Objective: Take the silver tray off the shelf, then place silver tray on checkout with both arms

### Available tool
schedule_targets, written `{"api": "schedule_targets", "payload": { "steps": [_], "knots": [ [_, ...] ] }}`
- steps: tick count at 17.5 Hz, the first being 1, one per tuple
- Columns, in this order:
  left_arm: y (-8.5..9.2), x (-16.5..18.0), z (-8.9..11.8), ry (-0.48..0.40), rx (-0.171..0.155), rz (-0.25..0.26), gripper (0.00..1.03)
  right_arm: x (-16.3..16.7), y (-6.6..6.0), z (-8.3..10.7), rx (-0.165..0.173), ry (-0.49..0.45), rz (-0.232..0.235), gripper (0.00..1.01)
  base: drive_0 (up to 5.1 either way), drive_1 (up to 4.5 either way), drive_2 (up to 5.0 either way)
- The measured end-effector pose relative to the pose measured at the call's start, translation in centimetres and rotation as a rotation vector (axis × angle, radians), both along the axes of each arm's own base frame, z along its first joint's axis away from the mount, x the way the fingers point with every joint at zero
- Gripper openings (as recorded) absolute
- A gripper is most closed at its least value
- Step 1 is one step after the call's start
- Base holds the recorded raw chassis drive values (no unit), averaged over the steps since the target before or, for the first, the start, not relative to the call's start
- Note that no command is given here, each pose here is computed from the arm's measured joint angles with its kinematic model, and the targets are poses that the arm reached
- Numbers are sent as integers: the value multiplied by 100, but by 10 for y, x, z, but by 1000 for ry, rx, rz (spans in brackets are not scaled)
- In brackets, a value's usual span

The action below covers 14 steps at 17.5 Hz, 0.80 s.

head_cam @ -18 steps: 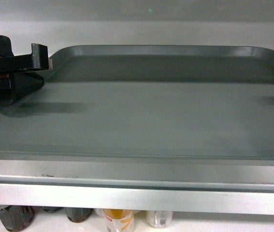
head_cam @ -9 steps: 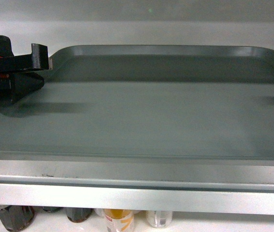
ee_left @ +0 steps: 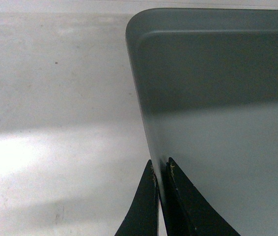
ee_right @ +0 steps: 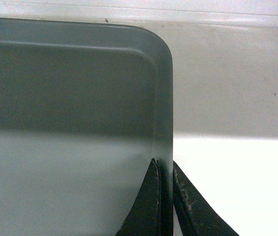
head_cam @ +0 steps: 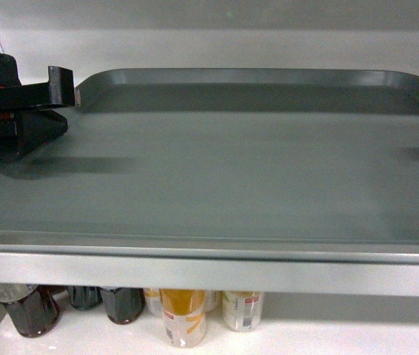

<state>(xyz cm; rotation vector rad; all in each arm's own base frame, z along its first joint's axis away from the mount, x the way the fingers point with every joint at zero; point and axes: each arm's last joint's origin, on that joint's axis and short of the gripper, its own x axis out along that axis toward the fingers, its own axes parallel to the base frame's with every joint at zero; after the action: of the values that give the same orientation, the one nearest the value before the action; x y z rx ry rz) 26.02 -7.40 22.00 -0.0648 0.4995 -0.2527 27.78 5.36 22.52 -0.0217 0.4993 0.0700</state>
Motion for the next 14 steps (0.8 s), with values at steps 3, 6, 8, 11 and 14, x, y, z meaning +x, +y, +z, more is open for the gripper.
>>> {"api": "schedule_targets", "payload": {
  "steps": [3,6,8,11,14],
  "knots": [
    [0,0,0,2,1,0,3,0,0,0,0,1,0,3,13,-393,419],
    [0,0,0,-2,0,-1,3,0,0,0,0,-3,0,3,12,-403,427],
    [0,0,0,2,1,-1,3,0,0,0,-1,2,0,3,13,-408,435],
    [0,0,0,3,1,-1,3,0,0,0,0,-2,0,3,3,-418,424],
    [0,0,0,2,1,-3,3,0,0,0,0,1,1,3,6,-415,427]
  ]
}}
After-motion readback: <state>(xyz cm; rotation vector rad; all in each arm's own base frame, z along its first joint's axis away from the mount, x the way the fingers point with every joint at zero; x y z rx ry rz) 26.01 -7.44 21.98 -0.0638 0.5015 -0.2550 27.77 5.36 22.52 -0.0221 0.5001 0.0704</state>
